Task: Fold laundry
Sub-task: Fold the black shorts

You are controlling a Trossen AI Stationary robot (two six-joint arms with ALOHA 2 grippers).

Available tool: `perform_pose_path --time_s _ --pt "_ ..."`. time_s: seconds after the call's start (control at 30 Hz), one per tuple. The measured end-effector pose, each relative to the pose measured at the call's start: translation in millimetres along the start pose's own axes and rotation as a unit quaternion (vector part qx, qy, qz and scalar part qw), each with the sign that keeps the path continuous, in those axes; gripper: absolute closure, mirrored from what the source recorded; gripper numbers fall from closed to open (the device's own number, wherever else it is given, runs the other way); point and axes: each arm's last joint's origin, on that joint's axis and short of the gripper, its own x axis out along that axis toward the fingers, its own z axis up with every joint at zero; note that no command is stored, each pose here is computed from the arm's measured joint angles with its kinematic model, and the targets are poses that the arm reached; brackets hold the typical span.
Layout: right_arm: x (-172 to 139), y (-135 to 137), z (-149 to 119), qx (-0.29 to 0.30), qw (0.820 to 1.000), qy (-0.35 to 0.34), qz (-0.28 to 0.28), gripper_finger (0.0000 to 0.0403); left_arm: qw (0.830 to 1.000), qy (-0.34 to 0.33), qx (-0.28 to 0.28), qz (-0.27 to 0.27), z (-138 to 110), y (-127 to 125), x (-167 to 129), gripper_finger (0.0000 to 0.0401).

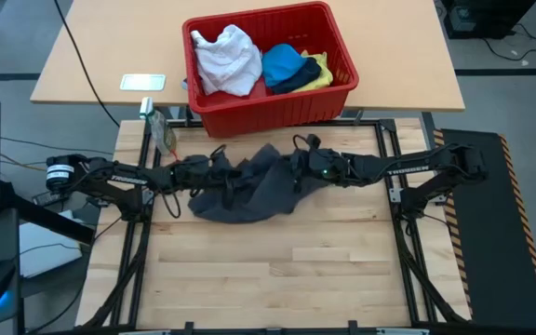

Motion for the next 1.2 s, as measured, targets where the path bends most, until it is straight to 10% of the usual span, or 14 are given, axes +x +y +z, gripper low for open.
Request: perform_pose_path --time_s 0.4,0.63,0.77,0.97,1.2 --pt "-14.3 -4.6 -8.9 0.001 0.998 0.065 -0.016 0.0201 0.997 -0.063 0.043 -0.007 30.8 -1.1 2.7 0.0246" --pt "-0.6 -22.7 -43.6 0.073 0.981 0.148 0.100 0.0183 0.999 0.010 0.036 -0.007 29.7 -9.1 5.4 0.0202" --pt "-4.0 -11.6 -62.7 0.089 0.962 0.191 0.174 0.0221 0.997 0.070 -0.001 0.014 17.0 -9.4 4.4 0.0212" --pt "-24.9 27.7 -73.5 0.061 0.935 0.235 0.260 0.0384 0.996 0.084 -0.017 0.040 13.5 -8.0 3.4 0.0248" --pt "-77.0 56.8 -74.4 0.026 0.909 0.278 0.308 0.0396 0.996 0.084 0.003 0.004 23.4 -19.2 -21.6 0.0258"
